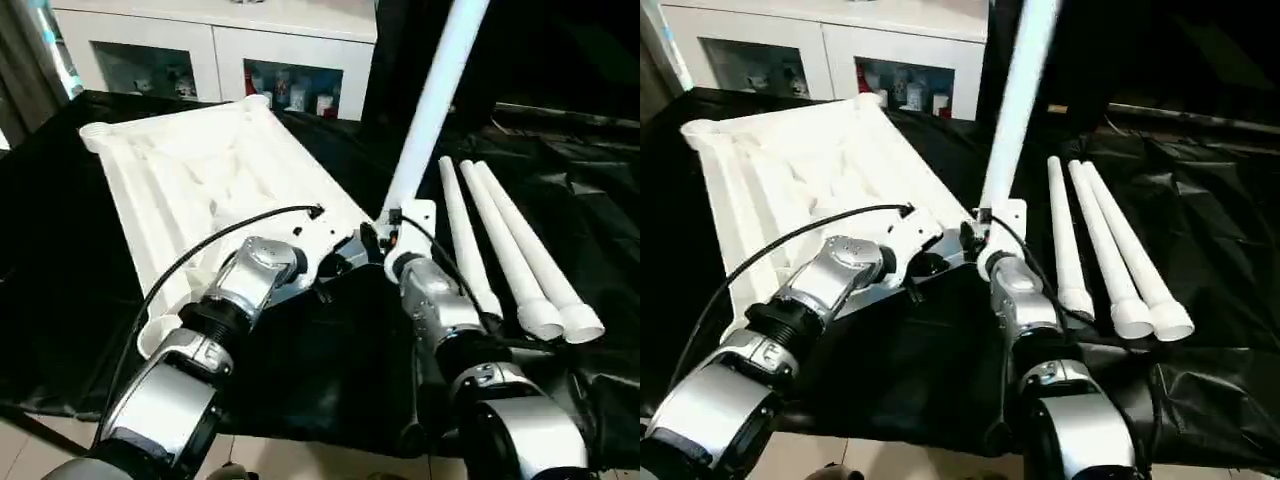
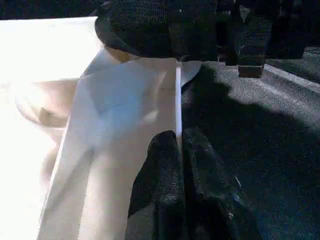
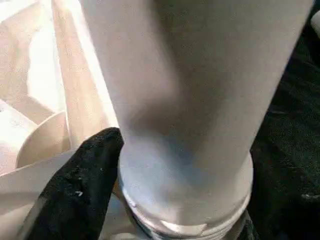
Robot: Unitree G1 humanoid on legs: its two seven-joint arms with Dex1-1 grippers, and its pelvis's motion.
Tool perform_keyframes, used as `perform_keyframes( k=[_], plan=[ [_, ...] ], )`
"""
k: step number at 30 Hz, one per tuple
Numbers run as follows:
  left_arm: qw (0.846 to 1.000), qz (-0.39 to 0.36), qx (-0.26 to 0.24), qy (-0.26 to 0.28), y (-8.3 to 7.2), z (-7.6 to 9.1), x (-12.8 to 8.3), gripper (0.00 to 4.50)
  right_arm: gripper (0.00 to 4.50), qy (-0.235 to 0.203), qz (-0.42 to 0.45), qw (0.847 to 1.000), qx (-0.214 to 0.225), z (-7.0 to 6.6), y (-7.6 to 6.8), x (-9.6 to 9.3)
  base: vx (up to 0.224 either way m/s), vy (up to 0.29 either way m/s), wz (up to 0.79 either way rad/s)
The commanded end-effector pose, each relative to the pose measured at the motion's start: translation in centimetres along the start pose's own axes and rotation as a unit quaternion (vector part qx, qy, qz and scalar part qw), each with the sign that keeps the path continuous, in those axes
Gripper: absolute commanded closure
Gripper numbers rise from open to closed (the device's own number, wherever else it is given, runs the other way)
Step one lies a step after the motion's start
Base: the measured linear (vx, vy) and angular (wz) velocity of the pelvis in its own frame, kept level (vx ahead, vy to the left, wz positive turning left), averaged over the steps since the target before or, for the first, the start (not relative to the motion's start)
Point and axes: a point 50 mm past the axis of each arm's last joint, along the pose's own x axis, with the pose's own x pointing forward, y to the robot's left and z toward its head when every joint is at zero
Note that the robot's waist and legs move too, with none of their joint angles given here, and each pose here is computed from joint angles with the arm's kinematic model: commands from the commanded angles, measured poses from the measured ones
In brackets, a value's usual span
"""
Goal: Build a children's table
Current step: Rotate leg to tighten
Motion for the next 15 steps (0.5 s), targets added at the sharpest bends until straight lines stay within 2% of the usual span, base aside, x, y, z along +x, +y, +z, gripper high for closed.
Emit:
perform_keyframes(
  k=[1, 5, 6, 9, 10, 11, 13, 14, 15],
  plan=[
    [1.0, -0.005, 0.01, -0.002, -0.4, 0.1, 0.4, 4.5, 0.86, 0.027, 0.051, 0.998, -0.014, -1.1, 1.9, 0.0, 0.0, 0.0, 0.0],
    [1.0, -0.019, 0.018, -0.005, -0.2, -0.4, -0.1, 4.5, 0.86, 0.014, 0.086, 0.995, -0.047, -0.4, 1.5, -0.1, 0.0, 0.0, 0.0],
    [0.999, -0.03, 0.021, -0.008, 0.0, -0.9, -0.6, 4.5, 0.86, 0.012, 0.109, 0.992, -0.067, 0.1, 0.6, -0.2, 0.0, 0.0, 0.0],
    [0.999, -0.041, 0.026, -0.012, 0.3, -1.3, -1.2, 4.5, 0.86, 0.01, 0.13, 0.988, -0.088, 0.6, -0.3, -0.5, 0.0, 0.0, 0.0],
    [0.998, -0.053, 0.031, -0.016, 0.4, -1.7, -1.7, 4.5, 0.86, 0.013, 0.149, 0.983, -0.109, 1.1, -1.4, -0.8, 0.0, 0.0, 0.0],
    [0.998, -0.053, 0.031, -0.016, 0.4, -1.7, -1.7, 4.5, 0.86, 0.013, 0.149, 0.983, -0.109, 1.1, -1.4, -0.8, 0.0, 0.0, 0.0],
    [0.997, -0.068, 0.033, -0.022, 0.4, -2.0, -2.0, 4.5, 0.86, 0.02, 0.164, 0.977, -0.131, 1.3, -2.1, -1.2, 0.0, 0.0, 0.0],
    [0.996, -0.085, 0.032, -0.027, 0.4, -2.3, -2.4, 4.5, 0.86, 0.029, 0.178, 0.971, -0.154, 1.3, -3.0, -1.6, 0.0, 0.0, 0.0],
    [0.995, -0.09, 0.031, -0.027, 0.5, -2.4, -2.5, 4.5, 0.86, 0.03, 0.186, 0.97, -0.156, 1.5, -3.2, -1.8, 0.0, 0.0, 0.0]
  ],
)
